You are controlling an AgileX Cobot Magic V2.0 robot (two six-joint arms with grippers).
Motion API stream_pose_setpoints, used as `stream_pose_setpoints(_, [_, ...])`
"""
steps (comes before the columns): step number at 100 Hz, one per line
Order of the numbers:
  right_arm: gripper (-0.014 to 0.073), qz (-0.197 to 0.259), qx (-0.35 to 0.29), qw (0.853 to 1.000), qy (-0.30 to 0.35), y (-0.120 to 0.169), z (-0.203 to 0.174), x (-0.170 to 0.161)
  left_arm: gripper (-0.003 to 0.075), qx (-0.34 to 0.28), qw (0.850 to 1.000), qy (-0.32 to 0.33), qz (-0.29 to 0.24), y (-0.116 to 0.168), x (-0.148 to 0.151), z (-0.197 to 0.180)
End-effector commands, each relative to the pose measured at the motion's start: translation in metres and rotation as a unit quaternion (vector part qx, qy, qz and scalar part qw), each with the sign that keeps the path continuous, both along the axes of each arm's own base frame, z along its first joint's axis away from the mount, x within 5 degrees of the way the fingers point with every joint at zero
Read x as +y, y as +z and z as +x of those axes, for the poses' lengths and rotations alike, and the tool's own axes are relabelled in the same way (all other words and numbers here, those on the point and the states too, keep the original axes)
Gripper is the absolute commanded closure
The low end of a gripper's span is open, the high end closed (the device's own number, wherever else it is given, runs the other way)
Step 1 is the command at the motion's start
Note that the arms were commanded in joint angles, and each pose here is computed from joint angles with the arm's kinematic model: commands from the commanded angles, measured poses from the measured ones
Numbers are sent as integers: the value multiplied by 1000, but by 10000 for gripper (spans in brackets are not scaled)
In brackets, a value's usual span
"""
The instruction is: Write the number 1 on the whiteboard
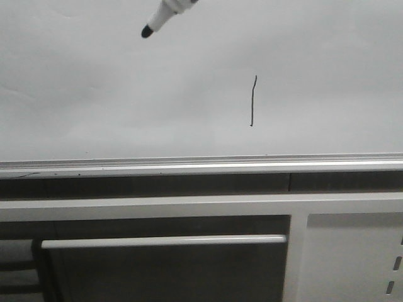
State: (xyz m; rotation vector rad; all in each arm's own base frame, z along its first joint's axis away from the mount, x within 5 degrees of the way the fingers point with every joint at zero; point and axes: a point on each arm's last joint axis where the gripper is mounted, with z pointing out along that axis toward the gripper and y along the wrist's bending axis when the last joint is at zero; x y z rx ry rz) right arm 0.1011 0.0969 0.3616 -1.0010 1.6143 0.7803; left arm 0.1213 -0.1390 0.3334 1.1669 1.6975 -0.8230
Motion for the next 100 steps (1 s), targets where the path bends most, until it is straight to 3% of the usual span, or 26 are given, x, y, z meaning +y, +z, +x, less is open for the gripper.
stream_pose_setpoints(1, [646,16,1,1000,15,17,7,5,614,-1,1000,-15,-25,17,-4,1])
stream_pose_setpoints(15, [646,12,4,1000,23,24,17,8,457,-3,999,-27,-26,23,-7,2])
stream_pose_setpoints(22, [646,10,10,999,29,25,22,10,424,-2,999,-33,-27,25,-8,2])
stream_pose_setpoints(45, [646,3,35,998,56,26,35,18,421,-7,997,-72,-13,21,-23,0])
stream_pose_setpoints(100, [646,-11,32,995,89,31,32,26,428,-24,997,-67,-6,17,-40,6])
